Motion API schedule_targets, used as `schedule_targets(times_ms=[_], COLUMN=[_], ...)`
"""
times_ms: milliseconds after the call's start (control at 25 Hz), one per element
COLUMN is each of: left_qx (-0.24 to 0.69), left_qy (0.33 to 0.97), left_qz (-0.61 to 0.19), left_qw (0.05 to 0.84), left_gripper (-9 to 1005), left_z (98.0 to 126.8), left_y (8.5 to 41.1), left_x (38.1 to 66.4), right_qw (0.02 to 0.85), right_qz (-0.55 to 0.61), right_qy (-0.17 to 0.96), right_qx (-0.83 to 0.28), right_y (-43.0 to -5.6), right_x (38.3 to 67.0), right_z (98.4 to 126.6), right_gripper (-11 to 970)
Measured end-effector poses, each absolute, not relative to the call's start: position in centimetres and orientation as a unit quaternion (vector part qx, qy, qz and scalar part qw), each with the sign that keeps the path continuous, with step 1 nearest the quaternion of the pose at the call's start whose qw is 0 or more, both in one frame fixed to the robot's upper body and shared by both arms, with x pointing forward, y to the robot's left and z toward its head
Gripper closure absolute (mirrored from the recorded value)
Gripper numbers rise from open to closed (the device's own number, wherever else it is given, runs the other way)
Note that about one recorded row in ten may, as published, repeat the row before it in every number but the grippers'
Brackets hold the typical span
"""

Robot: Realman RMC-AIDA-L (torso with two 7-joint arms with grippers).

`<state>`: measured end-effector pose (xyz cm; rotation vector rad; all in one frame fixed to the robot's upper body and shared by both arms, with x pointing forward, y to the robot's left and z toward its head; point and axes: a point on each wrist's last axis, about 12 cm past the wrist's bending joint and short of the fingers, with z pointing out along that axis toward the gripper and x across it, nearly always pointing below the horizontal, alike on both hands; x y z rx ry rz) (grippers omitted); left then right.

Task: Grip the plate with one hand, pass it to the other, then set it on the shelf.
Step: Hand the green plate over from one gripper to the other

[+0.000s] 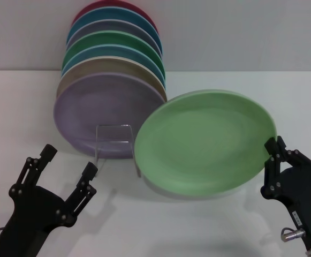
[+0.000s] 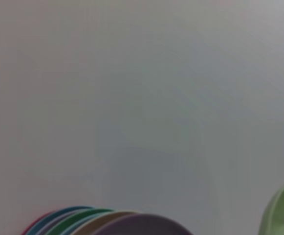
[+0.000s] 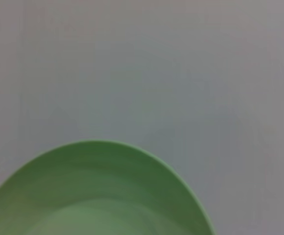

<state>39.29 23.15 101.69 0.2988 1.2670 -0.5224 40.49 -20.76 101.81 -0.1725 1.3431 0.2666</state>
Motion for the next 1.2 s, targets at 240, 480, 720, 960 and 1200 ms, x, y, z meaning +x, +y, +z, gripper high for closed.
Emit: schedule_targets(times_ms=[240,480,720,960,1200], left_qx=[0.145,0.158,0.179,0.184,0.189], left_qy=[0.593,0.593,0.604,0.611,0.613], left_qz=[-0.237,-0.231,-0.224,-0.222,-0.222], left_qw=[0.756,0.755,0.744,0.738,0.735], left_gripper=[149,149,150,149,149], left_z=[101.4,101.3,100.9,100.7,100.7], left_y=[23.3,23.1,22.7,22.6,22.6], left_x=[39.3,39.4,39.6,40.0,40.2], right_qw=[0.774,0.775,0.777,0.776,0.771], right_qz=[0.096,0.077,0.049,0.039,0.030], right_qy=[0.622,0.621,0.620,0.619,0.624], right_qx=[-0.074,-0.080,-0.096,-0.112,-0.126], right_y=[-20.1,-18.9,-17.6,-16.8,-16.1], right_x=[39.7,39.3,39.2,39.0,38.4], right_z=[102.0,102.4,103.1,103.3,103.4], right_gripper=[943,942,942,942,942])
